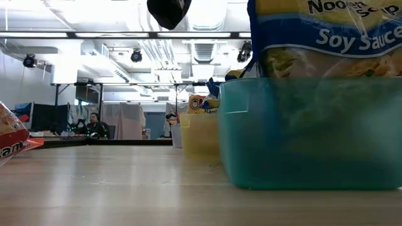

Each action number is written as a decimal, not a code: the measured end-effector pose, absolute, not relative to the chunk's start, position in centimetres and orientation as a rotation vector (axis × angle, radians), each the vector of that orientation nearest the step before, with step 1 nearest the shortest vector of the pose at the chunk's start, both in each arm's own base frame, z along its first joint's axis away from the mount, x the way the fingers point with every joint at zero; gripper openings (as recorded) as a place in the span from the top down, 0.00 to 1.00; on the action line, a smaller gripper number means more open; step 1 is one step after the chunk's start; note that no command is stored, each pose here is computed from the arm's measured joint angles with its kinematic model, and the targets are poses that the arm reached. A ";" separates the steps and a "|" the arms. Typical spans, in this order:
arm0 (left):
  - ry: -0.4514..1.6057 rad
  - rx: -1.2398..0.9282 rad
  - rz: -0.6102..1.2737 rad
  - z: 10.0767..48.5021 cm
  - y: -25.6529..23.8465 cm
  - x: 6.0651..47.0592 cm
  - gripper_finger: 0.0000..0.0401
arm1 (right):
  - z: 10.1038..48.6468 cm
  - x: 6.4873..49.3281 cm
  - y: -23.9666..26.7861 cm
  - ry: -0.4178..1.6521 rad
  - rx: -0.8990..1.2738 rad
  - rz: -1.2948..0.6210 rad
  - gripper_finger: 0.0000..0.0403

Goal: Sort Maruchan noodles
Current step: Put the blue noodle pack into the green bin, then adjust the green bin

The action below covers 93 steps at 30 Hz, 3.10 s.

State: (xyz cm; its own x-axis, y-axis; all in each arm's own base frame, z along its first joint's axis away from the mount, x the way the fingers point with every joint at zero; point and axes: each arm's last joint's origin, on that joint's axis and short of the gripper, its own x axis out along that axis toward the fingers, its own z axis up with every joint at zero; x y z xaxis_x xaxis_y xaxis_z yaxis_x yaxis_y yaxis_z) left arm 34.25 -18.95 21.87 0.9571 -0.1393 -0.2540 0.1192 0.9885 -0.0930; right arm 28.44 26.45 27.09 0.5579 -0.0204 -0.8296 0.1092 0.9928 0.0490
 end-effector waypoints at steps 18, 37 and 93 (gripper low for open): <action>0.261 -0.050 -0.136 21.9 -19.0 34.2 0.91 | 23.6 31.4 25.2 1.020 -0.010 -0.108 0.96; 0.363 -0.095 0.010 20.7 -18.3 34.0 0.91 | 27.8 28.6 24.8 0.942 -0.020 -0.096 0.96; 0.651 -0.357 0.075 15.3 -20.4 32.5 0.91 | 16.1 28.6 20.6 0.948 0.141 -0.089 0.96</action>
State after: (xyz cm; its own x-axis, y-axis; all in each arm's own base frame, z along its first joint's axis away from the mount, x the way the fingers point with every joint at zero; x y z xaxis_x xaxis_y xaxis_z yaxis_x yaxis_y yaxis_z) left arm 32.50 -20.39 15.28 0.7949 -0.0422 -0.6052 -0.1793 0.9366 -0.3009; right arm 28.58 20.61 16.12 0.5806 -0.0137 -0.8141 0.1373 0.9872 0.0813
